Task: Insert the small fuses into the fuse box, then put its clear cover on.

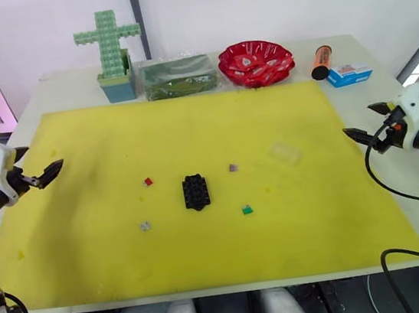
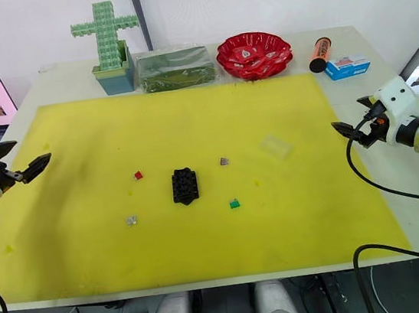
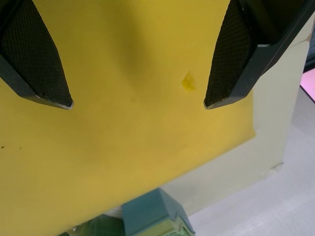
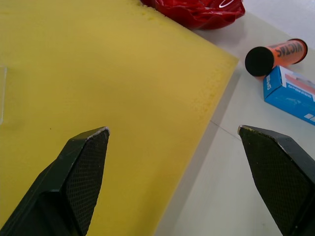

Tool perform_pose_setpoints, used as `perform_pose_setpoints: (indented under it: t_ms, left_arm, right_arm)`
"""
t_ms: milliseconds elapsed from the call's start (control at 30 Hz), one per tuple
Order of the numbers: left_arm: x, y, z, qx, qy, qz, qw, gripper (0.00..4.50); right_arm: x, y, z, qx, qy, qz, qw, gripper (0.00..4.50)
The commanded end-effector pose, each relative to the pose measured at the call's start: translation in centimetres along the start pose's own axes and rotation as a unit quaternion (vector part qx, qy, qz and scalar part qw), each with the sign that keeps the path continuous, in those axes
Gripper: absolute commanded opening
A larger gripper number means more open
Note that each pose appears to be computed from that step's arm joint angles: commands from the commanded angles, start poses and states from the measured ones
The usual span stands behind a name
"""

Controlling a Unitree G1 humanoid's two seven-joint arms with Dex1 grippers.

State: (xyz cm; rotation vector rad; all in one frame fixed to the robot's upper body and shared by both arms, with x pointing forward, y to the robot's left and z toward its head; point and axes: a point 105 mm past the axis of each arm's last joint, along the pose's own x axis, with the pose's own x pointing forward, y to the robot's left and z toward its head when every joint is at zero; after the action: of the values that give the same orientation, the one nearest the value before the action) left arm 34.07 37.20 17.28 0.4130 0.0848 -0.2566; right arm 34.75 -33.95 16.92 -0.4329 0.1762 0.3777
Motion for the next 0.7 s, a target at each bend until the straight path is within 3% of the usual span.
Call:
perform_pose_setpoints:
  t_ms: [33,367,700]
  left_arm:
    - [-0.49,1.01,1.19,0.032,-0.008,0.013,0.999,4.50]
    - [-0.53,1.69,2.05,0.027,-0.034,0.031,0.999,4.50]
    - [-0.36,1.69,1.85,0.037,-0.024,0.033,0.998,4.50]
  right_arm:
    - [-0.67,-1.31,2.36,-0.009,-0.038,-0.023,0.999,4.47]
    - [-0.61,-1.46,2.43,-0.014,-0.033,-0.024,0.999,4.47]
    - [-0.54,-1.57,2.46,-0.016,-0.027,-0.024,0.999,4.47]
